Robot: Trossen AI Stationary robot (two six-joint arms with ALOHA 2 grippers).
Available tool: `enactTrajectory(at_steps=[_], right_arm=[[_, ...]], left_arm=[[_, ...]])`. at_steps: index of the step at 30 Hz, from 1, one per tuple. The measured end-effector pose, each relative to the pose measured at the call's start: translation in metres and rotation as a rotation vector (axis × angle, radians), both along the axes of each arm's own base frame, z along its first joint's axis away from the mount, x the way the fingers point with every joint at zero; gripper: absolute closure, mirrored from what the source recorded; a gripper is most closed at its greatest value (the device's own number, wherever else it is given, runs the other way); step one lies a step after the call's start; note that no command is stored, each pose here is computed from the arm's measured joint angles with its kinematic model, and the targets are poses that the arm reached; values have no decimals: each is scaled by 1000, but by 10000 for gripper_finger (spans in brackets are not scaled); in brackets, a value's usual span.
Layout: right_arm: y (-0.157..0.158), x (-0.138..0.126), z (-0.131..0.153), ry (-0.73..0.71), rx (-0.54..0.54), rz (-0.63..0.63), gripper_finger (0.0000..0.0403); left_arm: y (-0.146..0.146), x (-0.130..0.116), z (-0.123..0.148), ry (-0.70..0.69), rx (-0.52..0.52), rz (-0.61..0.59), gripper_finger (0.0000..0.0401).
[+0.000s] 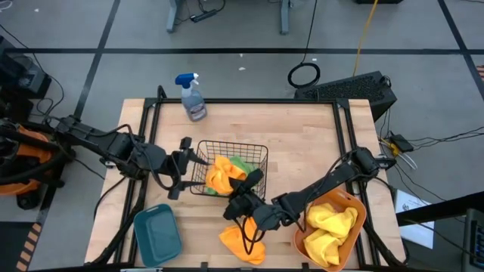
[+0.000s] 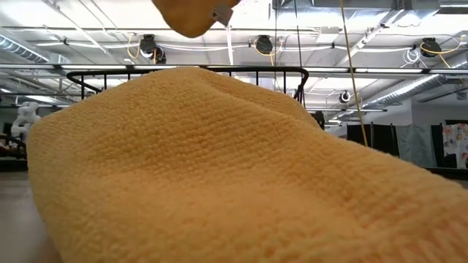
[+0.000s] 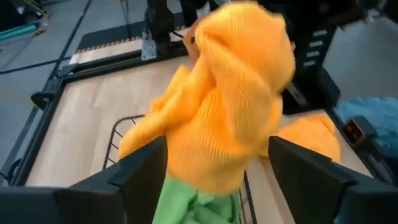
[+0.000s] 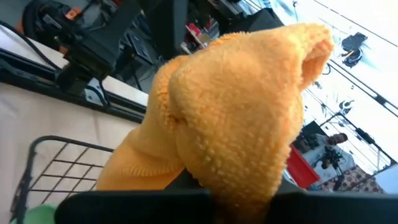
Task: Sort microfiber towel by color & place in baskets
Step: Put the top orange microfiber cloth into the blue bin
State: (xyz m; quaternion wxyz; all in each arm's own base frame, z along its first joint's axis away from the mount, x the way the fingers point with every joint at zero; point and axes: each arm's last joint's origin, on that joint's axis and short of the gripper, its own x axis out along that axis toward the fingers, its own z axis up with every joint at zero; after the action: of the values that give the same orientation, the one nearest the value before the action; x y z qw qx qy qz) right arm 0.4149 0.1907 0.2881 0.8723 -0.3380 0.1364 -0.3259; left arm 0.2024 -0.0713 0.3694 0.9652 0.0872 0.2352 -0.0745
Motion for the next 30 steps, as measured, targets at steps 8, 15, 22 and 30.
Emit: enactTrajectory(at_steps=[8,15,22,30], right_arm=[[19,-10,0,-9,13,35,397],[30,-42,37,5,31,187,399],[-10,-77,84,26,332,410,399],[-61,-70,39,34,516,520,397]], left_arm=[[-17,-16,-1,38,-12,-92,106],[-46,-9,-26,210,7,-149,106],[-78,19,-48,158,122,-96,106],[-109,32,-48,-65,205,9,106]])
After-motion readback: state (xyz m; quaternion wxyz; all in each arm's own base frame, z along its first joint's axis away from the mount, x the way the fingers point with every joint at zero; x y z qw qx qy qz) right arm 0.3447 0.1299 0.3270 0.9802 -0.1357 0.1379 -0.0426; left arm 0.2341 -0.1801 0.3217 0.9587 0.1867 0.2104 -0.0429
